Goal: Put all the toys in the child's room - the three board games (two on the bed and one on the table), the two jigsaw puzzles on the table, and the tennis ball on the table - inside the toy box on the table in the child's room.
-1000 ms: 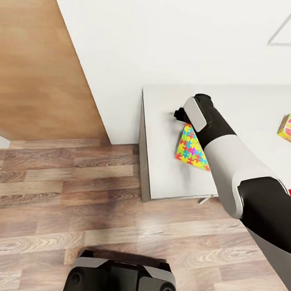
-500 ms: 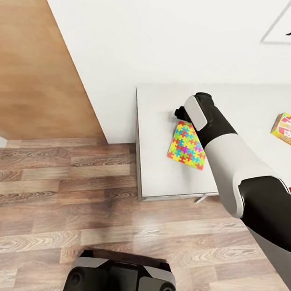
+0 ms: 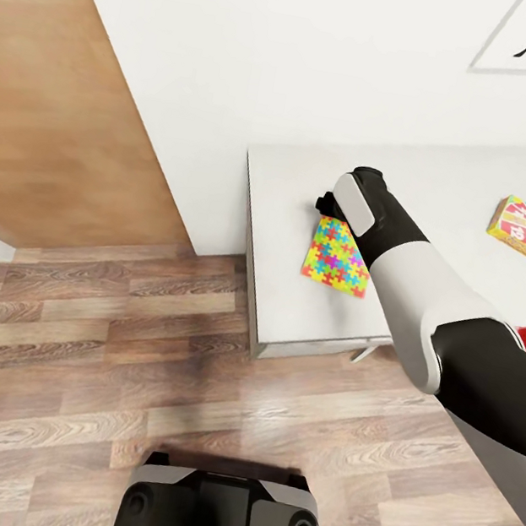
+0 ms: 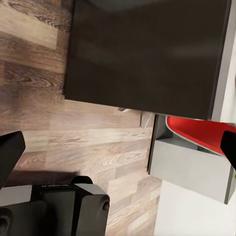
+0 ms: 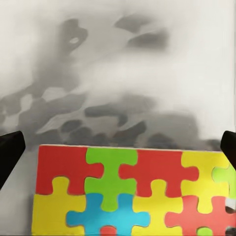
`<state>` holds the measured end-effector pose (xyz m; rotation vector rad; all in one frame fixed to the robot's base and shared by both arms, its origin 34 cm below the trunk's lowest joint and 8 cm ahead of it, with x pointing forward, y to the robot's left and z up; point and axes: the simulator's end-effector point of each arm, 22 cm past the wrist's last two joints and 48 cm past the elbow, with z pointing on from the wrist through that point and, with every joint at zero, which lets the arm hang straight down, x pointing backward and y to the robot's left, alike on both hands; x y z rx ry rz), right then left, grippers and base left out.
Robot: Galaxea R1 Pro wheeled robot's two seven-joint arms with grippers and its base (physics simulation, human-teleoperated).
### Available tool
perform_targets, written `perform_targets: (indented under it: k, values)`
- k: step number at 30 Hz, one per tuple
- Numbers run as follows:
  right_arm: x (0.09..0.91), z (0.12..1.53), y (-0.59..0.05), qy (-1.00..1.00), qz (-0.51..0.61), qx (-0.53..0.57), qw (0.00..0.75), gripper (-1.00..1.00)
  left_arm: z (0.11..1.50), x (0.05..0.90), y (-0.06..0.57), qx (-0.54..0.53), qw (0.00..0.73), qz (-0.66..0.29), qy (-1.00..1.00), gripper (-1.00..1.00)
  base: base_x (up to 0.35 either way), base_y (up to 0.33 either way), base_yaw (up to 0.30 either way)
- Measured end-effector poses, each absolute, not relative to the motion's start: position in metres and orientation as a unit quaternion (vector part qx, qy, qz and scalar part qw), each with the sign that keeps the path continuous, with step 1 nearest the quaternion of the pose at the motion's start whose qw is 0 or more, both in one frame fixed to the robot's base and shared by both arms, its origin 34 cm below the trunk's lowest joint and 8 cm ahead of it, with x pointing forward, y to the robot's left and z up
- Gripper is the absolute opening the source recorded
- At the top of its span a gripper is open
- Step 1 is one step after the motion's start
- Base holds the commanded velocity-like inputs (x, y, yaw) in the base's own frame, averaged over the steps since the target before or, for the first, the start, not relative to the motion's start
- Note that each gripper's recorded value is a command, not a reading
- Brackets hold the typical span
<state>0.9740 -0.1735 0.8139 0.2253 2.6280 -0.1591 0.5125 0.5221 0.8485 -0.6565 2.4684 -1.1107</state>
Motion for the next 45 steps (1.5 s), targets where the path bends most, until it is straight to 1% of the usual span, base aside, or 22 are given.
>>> perform_targets:
  k: [9,18,29,37,45]
  values:
    - [0.9741,0.8137,-0.1739,0.964,-0.058,0.083,0.247,1.00,0.8486,0.5127,0.5222,-0.232,0.177,-0.392,0.872,1.00,-0.185,0.076,0.000]
    - [0.9740,0.8139,-0.1740,0.964,-0.058,0.083,0.247,1.00,0.8486,0.5125,0.5221,-0.232,0.177,-0.393,0.872,1.00,-0.060,0.037,0.000]
    - [0.9738,0.8136,-0.1739,0.964,-0.059,0.083,0.246,1.00,0.8485,0.5126,0.5221,-0.232,0.177,-0.393,0.872,1.00,-0.142,0.084,0.000]
    - [0.9739,0.8134,-0.1739,0.964,-0.059,0.082,0.246,1.00,0.8484,0.5127,0.5221,-0.232,0.177,-0.392,0.872,1.00,-0.243,0.101,0.000]
    - [0.9738,0.8136,-0.1738,0.964,-0.058,0.082,0.246,1.00,0.8486,0.5127,0.5223,-0.232,0.177,-0.392,0.872,1.00,-0.246,0.019,0.000]
